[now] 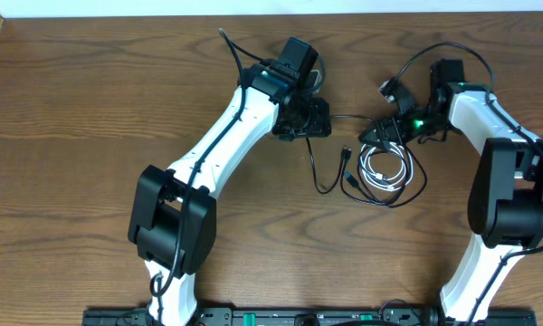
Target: Untangle cables
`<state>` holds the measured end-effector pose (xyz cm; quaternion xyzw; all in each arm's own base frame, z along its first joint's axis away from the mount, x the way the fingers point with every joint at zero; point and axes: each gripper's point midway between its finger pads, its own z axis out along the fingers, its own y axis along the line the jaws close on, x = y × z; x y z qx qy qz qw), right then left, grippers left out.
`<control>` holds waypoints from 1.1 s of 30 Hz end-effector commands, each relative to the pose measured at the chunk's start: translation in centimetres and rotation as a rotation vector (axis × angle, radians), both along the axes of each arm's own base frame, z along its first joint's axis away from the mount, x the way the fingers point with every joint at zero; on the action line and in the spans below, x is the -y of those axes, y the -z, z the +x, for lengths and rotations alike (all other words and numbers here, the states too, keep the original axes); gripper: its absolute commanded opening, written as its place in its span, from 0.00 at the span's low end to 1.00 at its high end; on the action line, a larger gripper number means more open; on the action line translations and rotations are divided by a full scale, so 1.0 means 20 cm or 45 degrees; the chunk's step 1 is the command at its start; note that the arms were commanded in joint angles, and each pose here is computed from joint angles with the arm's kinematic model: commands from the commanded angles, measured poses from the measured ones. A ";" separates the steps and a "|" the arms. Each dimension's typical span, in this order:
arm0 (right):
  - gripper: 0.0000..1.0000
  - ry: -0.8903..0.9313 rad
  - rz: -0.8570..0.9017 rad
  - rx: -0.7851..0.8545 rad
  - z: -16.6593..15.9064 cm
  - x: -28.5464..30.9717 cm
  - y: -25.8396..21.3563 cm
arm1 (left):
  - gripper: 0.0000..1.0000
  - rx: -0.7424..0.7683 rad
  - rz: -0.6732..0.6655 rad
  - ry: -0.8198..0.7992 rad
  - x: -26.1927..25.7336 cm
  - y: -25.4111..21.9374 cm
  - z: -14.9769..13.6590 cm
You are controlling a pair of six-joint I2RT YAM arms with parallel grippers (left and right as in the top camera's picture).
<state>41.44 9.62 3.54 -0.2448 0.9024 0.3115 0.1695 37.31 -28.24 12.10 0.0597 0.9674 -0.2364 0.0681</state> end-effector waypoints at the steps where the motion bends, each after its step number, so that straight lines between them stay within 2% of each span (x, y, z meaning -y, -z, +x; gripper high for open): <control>1: 0.89 -0.036 0.033 0.024 0.02 -0.01 0.02 | 0.56 -0.018 0.017 -0.021 -0.01 0.04 0.01; 7: 0.88 -0.027 0.069 0.017 0.02 -0.02 0.01 | 0.56 -0.018 0.017 -0.021 -0.01 0.04 0.01; 12: 0.89 0.116 0.014 0.073 0.14 0.11 0.00 | 0.56 -0.014 0.015 -0.021 -0.01 0.04 0.01; 17: 0.88 0.160 -0.019 0.101 0.18 0.19 0.02 | 0.56 -0.024 0.013 -0.040 -0.01 0.04 0.01; 27: 0.88 0.158 -0.012 0.059 0.16 0.18 0.07 | 0.56 -0.024 0.011 -0.046 0.00 0.04 0.01; 33: 0.92 0.075 0.138 -0.090 0.01 0.02 0.07 | 0.56 0.017 -0.017 -0.049 0.02 0.02 0.05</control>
